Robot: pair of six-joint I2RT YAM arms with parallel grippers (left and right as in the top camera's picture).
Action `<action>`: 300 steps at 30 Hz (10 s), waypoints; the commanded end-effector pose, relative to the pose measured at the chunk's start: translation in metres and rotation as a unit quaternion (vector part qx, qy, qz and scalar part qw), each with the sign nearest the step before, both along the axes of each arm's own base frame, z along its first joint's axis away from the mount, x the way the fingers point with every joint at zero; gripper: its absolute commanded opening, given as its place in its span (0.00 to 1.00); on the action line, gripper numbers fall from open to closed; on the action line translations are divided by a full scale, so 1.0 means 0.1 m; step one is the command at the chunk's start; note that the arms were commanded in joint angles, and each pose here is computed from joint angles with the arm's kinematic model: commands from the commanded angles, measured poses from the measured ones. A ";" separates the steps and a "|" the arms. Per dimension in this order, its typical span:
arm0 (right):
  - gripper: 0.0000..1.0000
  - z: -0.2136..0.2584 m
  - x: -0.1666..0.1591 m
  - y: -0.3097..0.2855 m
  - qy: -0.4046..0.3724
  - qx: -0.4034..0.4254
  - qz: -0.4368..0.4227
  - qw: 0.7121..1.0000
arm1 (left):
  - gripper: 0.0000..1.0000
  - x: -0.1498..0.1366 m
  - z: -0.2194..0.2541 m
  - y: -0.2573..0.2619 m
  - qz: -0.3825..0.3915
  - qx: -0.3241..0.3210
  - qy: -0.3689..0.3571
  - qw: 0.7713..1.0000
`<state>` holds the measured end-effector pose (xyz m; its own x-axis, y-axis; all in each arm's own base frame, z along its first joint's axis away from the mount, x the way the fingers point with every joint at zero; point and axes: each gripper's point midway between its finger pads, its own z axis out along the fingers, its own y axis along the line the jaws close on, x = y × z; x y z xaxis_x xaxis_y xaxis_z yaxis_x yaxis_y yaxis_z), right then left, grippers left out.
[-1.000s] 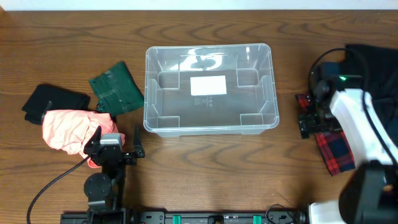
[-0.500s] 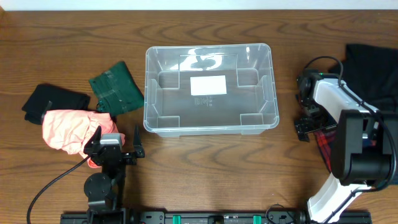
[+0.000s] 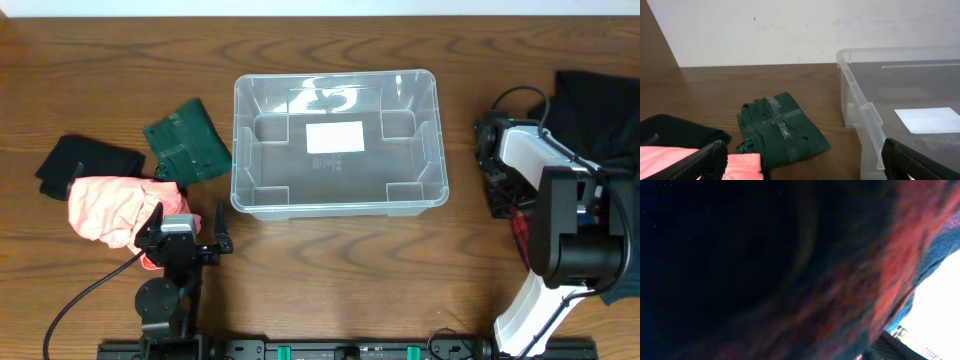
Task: Pack container
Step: 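Reach the right gripper to the red plaid shirt and grasp it, then lift the plaid shirt with the right gripper and drop it into the bin, then grasp the black garment on the right with the right gripper, then carry the black garment into the bin and release it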
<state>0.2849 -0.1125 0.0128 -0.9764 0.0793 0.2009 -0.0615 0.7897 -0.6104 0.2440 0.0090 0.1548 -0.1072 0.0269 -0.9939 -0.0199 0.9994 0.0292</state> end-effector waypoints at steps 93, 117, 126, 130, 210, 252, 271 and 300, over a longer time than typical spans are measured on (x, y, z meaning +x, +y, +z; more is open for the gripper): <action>0.99 1.67 1.20 0.03 -0.348 0.058 0.056 0.934 | 0.98 0.00 -0.15 0.00 -0.001 -0.006 0.018 1.000; 0.99 -0.17 1.26 -1.30 -0.212 0.037 0.010 0.977 | 0.98 0.00 -0.15 0.00 -0.001 -0.006 0.018 1.000; 0.90 -0.45 1.14 -1.54 -0.219 0.069 -0.016 0.973 | 0.98 0.00 -0.15 0.00 -0.001 -0.006 0.018 1.000; 0.54 -0.55 1.17 -1.46 -0.235 0.123 -0.018 0.964 | 0.98 0.00 -0.15 0.00 -0.001 -0.006 0.018 1.000; 0.35 1.55 0.94 3.86 -0.276 0.263 0.545 0.747 | 0.98 0.00 -0.15 0.00 -0.001 -0.006 0.018 1.000; 0.13 0.49 1.55 4.83 -0.357 0.452 0.456 0.679 | 0.98 0.00 -0.15 0.00 -0.001 -0.006 0.018 1.000; 0.25 1.67 1.84 4.57 -0.486 0.390 0.452 0.638 | 0.98 0.00 -0.15 0.00 -0.001 -0.006 0.018 1.000; 0.36 0.67 1.96 4.47 -0.430 0.365 0.435 0.702 | 0.98 0.00 -0.15 0.00 -0.001 -0.006 0.018 1.000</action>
